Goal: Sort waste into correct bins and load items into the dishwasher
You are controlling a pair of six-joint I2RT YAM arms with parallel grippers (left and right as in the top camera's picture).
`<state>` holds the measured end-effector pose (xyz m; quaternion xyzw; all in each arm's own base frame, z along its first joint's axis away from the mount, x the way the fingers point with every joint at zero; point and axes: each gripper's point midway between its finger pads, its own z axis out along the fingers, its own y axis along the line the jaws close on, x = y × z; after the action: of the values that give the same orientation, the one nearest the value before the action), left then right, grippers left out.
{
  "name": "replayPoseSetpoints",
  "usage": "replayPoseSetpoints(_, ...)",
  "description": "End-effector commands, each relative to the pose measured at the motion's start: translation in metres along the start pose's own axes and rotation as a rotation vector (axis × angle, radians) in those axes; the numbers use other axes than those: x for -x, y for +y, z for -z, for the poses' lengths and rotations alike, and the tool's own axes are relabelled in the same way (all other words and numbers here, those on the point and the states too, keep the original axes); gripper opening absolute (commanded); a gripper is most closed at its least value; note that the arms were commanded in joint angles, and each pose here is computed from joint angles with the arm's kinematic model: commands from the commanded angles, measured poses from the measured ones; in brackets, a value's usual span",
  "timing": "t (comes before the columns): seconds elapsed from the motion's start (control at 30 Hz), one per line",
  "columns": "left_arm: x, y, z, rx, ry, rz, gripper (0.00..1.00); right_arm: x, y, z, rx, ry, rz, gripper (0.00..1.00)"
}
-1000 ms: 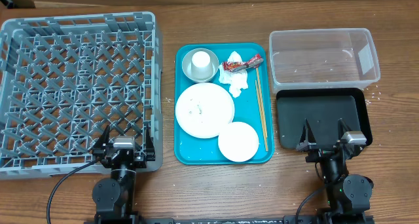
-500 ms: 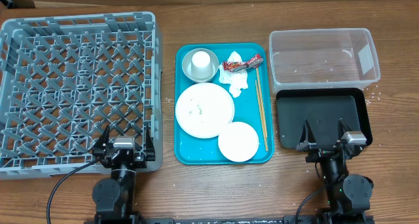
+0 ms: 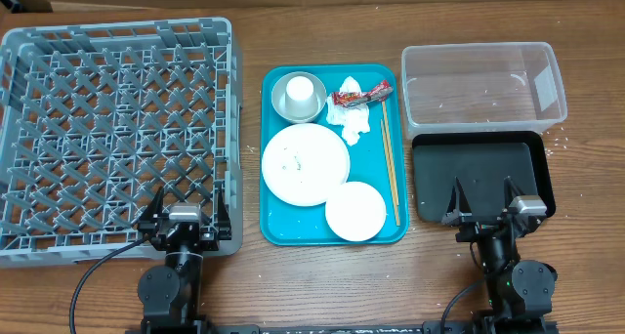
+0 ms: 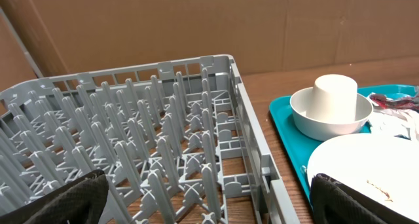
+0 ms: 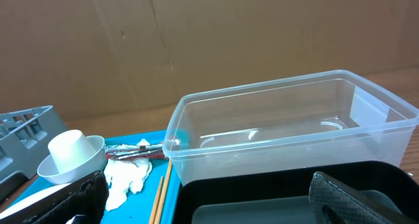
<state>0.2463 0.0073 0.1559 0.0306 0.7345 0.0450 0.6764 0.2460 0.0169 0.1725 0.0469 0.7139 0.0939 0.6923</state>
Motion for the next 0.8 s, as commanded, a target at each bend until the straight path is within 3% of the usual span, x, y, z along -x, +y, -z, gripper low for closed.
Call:
replayPoseSetpoints(0.0,0.000,0.001,0.000,0.002,-0.004,-0.018,1.00,-0.002,-0.001,0.000,-0.002,-0.004,0.004,1.00)
replayPoseSetpoints(0.47,0.006,0.001,0.000,0.005,-0.027,-0.041,1.00,-0.002,-0.001,0.000,-0.002,-0.004,0.004,1.00)
replayPoseSetpoints(0.53,0.025,-0.007,0.002,-0.044,-0.108,-0.031,1.00,-0.002,-0.001,0.000,-0.002,-0.004,0.004,1.00)
replayPoseSetpoints(0.6,0.050,-0.033,0.009,-0.201,-0.219,-0.018,1.00,-0.002,-0.001,0.000,-0.002,-0.004,0.004,1.00)
replayPoseSetpoints(0.77,0.089,-0.035,0.022,-0.217,-0.392,-0.076,1.00,-0.002,-0.001,0.000,-0.002,-0.004,0.004,1.00)
